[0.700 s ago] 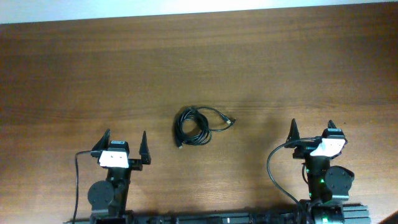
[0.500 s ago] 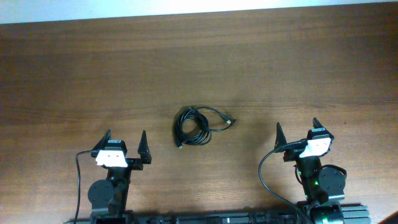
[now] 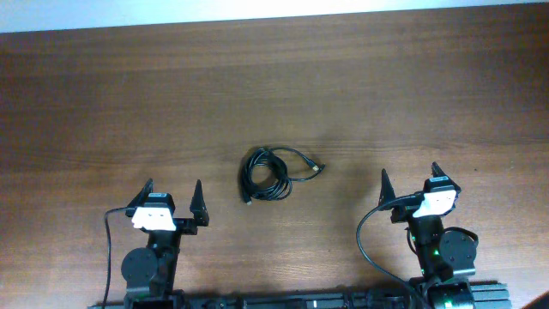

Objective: Untangle cables

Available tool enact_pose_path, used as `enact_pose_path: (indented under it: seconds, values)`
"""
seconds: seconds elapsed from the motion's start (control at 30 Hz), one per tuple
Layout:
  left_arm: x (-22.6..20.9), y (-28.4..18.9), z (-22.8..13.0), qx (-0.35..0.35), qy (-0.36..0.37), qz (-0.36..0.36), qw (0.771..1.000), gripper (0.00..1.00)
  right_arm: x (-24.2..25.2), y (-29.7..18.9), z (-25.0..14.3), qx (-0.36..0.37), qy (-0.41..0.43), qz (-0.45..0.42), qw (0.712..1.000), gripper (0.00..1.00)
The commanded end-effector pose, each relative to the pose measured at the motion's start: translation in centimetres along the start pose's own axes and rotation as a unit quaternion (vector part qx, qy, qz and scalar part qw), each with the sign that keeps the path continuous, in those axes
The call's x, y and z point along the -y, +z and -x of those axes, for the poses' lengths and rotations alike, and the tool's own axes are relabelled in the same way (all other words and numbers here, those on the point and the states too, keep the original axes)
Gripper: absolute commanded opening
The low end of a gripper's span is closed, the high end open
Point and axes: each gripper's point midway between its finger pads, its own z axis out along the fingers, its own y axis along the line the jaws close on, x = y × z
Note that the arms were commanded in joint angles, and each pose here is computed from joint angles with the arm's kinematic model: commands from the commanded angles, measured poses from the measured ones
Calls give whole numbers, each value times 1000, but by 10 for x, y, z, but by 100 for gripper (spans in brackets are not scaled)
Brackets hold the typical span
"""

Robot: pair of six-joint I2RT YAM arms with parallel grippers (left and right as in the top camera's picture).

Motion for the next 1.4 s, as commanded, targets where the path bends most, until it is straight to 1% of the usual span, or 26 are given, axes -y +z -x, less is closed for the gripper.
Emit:
enact_pose_path:
  seconds: [0.0,0.8,0.83,0.87,0.9,0.93,0.97,1.0,1.03,1.1,1.13,1.17,1.2,1.23,1.27,1.3,1.33,1.37]
  values:
    - [0,1,-4,-5,-5,2,1000,99,-1,1,-4,-5,-4,1,1000,98]
    - [0,1,-3,-3,-5,2,1000,99,-1,1,-4,-5,-4,1,1000,98]
    - [2,1,3,9,-4,-5,1000,99,-1,1,-4,-5,-4,0,1000,98]
    - [17,-1,22,47,2,-48,998,99,-1,1,-4,-5,-4,1,1000,99]
    - [32,-7,47,98,13,-88,991,99,-1,1,-4,-5,-4,1,1000,98]
    - [40,-16,77,158,27,-107,981,99,-1,1,-4,-5,-4,0,1000,98]
    - [43,-31,113,215,39,-109,970,99,-1,1,-4,-5,-4,0,1000,98]
    - [44,-38,131,230,48,-108,966,99,-1,1,-4,-5,-4,1,1000,98]
    - [46,-47,154,237,74,-102,963,99,-1,1,-4,-5,-4,0,1000,98]
    - [49,-56,190,212,120,-91,966,99,-1,1,-4,-5,-4,1,1000,98]
    - [50,-54,207,174,133,-90,972,99,-1,1,-4,-5,-4,0,1000,99]
    - [50,-47,220,131,126,-93,979,99,-1,1,-4,-5,-4,1,1000,98]
    - [55,-34,226,71,116,-114,984,99,-1,1,-4,-5,-4,1,1000,98]
    - [76,-22,233,18,103,-184,977,99,-1,1,-4,-5,-4,0,1000,98]
    - [91,-19,238,9,98,-234,967,99,-1,1,-4,-5,-4,1,1000,98]
    - [110,-19,240,6,92,-302,949,99,-1,1,-4,-5,-4,1,1000,98]
    - [118,-14,238,3,89,-333,939,99,-1,1,-4,-5,-4,1,1000,98]
    - [120,-7,233,-8,82,-343,936,99,-1,1,-4,-5,-4,1,1000,98]
